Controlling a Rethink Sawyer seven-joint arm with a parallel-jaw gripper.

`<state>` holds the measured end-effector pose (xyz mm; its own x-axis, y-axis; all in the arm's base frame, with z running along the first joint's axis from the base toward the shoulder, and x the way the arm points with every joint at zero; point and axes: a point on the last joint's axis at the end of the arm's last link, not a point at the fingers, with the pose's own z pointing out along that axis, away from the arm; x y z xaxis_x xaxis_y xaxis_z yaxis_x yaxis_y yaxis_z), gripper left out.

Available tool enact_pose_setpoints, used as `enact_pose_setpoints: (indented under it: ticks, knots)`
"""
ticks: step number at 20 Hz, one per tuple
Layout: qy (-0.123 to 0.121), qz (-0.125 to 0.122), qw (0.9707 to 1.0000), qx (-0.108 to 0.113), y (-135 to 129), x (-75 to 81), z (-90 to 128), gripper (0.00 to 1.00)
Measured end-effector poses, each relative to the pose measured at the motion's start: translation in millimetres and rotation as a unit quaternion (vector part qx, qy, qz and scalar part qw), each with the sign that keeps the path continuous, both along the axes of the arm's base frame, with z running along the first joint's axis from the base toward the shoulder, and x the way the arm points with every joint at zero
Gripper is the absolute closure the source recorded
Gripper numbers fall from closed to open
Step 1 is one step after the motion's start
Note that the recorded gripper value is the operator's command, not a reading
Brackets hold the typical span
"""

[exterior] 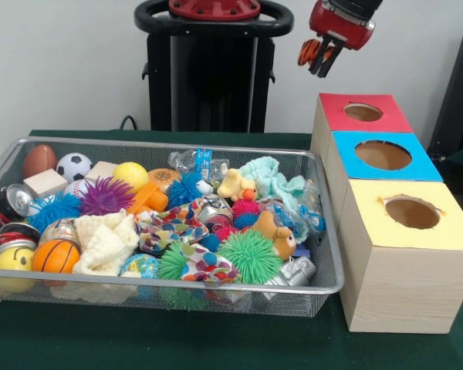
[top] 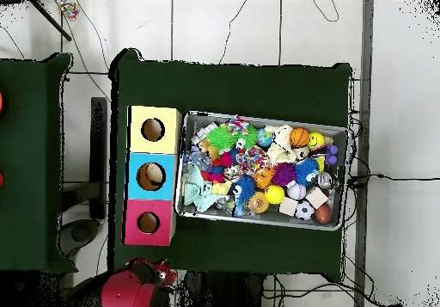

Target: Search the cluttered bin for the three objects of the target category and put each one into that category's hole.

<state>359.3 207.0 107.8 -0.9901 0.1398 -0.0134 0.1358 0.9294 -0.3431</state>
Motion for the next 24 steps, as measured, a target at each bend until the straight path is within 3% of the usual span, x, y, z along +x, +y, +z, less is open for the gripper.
enact_pose_setpoints:
  ticks: [5,15,20,24]
  knots:
    - [0.000,-0.025,0.9996,0.015,-1,10.2,-2,1.00]
    - [0.010,-0.097,0.9948,0.027,-49,41.1,-16,1.00]
    - [0.012,-0.096,0.9950,0.023,-51,47.9,-24,1.00]
    - [0.008,-0.069,0.9973,0.023,-30,51.4,-28,1.00]
